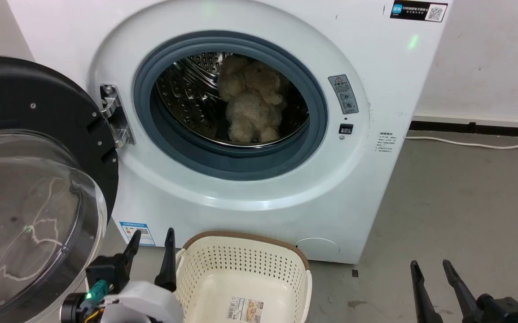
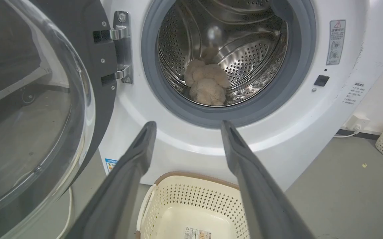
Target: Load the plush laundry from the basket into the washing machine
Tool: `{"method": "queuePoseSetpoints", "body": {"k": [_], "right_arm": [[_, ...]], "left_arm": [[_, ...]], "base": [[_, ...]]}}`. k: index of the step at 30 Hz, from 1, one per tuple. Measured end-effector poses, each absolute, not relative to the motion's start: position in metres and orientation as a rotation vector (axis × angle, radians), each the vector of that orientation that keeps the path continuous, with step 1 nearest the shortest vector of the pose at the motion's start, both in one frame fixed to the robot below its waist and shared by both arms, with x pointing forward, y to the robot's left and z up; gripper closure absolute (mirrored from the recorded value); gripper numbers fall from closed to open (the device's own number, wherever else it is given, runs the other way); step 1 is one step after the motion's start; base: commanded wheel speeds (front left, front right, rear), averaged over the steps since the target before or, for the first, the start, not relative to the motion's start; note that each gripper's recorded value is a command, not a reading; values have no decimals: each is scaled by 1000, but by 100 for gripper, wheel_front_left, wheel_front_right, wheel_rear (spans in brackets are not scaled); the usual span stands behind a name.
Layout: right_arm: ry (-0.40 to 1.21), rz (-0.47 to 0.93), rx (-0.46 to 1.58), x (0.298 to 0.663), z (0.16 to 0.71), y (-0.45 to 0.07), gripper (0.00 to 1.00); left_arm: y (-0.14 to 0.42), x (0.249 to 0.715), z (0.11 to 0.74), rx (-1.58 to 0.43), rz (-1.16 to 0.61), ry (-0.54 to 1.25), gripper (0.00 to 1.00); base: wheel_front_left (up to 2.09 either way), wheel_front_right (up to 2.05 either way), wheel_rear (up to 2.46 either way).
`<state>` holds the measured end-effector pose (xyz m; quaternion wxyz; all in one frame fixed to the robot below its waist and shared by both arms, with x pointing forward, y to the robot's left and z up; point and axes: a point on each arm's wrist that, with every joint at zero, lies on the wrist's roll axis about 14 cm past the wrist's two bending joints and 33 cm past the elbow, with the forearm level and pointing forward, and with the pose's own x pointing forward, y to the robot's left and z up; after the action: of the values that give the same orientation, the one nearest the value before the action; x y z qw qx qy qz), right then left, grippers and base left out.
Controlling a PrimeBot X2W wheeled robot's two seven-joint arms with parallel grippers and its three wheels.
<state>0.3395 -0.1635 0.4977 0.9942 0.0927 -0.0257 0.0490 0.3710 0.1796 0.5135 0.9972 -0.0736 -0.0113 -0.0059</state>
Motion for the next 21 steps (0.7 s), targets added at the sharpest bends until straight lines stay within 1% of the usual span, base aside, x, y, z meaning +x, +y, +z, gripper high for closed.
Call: {"method": "queuePoseSetpoints", "body": {"k": [12, 21], "right_arm": [[-43, 106, 196, 336, 495, -160, 0], [-26, 110, 205, 334, 490, -158, 0]], "left_arm": [[180, 348, 505, -132, -26, 5, 0], [176, 345, 507, -121, -41, -3, 0]], "base": [[0, 0, 0], [0, 0, 0]]}}
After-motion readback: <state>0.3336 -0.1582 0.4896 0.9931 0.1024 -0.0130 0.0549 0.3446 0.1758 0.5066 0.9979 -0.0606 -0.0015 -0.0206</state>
